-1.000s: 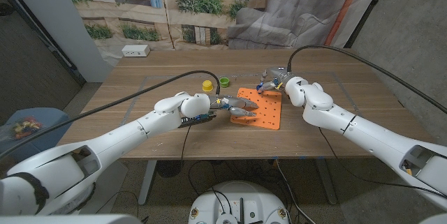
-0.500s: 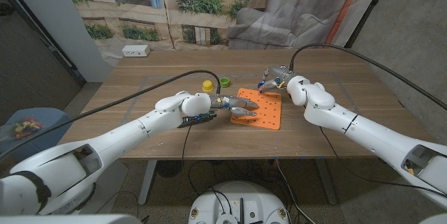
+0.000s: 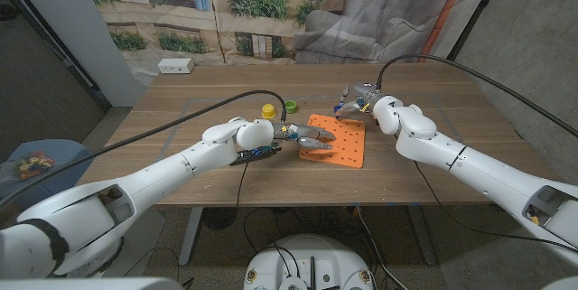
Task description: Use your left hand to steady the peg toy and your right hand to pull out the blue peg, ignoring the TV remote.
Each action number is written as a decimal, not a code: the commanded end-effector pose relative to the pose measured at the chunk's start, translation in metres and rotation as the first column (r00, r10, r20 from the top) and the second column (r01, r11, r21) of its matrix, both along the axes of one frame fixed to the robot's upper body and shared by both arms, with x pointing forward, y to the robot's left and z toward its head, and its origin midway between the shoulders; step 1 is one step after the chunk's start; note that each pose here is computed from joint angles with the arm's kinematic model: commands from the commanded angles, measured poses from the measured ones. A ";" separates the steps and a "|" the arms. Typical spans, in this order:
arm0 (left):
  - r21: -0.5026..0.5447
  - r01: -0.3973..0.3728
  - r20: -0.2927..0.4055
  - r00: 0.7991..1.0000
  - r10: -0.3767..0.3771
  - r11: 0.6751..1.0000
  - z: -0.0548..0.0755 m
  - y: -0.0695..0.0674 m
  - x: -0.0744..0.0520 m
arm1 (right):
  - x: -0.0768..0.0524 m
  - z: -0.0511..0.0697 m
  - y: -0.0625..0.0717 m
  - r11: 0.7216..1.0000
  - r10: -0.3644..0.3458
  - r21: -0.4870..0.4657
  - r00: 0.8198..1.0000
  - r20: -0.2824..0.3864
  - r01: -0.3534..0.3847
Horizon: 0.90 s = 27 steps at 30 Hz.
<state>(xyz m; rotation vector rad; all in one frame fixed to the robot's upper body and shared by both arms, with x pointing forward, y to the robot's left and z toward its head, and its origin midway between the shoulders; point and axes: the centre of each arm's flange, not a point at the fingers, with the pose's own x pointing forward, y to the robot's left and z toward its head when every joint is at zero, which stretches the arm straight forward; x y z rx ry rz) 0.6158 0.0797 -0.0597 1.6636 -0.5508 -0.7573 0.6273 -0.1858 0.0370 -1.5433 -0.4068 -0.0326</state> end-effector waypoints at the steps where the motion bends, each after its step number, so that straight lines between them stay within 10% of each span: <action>1: 0.008 -0.005 -0.004 1.000 0.005 1.000 0.002 0.001 0.002 | -0.008 0.012 -0.003 1.000 0.014 0.026 1.000 0.003 -0.014; 27: -0.004 -0.005 0.054 0.999 0.005 1.000 0.010 0.001 -0.009 | -0.029 0.028 -0.028 0.999 -0.037 0.040 0.999 0.020 0.036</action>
